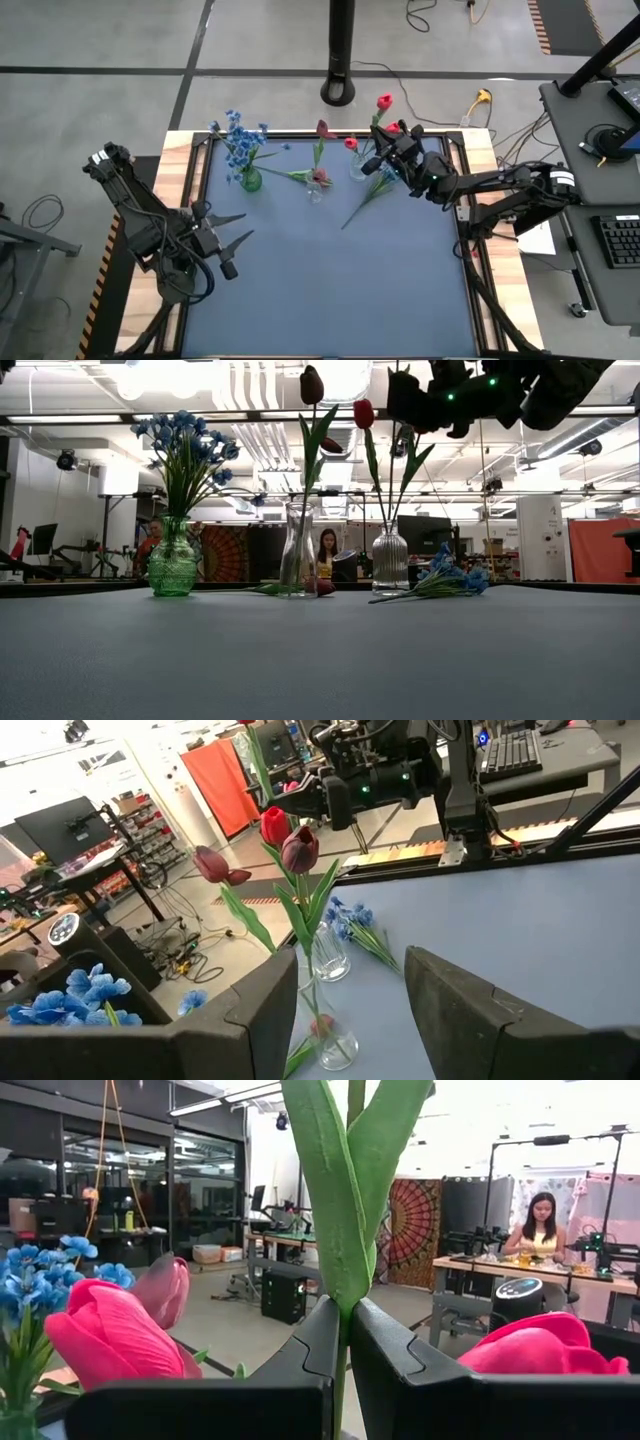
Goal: Sort flowers into vase by color
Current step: Put the red tulip into the top transparent vase
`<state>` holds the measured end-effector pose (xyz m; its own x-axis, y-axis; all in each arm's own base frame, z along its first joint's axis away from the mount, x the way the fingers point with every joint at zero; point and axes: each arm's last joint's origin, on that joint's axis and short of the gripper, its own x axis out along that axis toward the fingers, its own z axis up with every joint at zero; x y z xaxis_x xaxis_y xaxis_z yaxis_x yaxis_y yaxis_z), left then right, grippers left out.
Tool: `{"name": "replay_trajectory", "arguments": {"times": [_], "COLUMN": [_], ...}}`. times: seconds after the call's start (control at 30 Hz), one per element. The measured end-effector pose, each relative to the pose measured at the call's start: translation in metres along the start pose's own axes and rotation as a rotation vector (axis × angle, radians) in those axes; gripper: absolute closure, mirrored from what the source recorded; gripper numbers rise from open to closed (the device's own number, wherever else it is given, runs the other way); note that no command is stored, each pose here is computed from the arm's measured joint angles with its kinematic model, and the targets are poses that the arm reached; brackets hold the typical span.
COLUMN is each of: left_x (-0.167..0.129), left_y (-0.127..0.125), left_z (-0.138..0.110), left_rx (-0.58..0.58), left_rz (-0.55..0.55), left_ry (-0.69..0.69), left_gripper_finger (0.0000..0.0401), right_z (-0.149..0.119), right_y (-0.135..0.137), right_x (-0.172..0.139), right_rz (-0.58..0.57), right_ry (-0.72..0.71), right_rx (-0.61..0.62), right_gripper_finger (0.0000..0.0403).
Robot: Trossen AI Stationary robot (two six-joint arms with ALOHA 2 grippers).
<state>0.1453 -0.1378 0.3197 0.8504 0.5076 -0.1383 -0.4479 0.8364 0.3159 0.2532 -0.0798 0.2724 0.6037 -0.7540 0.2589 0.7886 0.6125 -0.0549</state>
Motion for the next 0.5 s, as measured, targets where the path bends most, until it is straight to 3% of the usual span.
{"name": "replay_trajectory", "arguments": {"times": [0.27, 0.5], "left_x": [0.0, 0.0], "left_y": [0.0001, 0.0001], "left_z": [0.0, 0.0], "left_rx": [0.0, -0.001], "left_rz": [0.0, 0.0], "left_ry": [0.0, 0.0], "left_gripper_finger": [0.0232, 0.0232], "right_z": [-0.002, -0.0021], "right_y": [0.0005, 0.0006], "right_x": [0.0, -0.0001], "right_rz": [0.004, 0.004], "right_ry": [0.018, 0.018], "right_rx": [0.003, 0.005], "right_gripper_finger": [0.0385, 0.0337]}}
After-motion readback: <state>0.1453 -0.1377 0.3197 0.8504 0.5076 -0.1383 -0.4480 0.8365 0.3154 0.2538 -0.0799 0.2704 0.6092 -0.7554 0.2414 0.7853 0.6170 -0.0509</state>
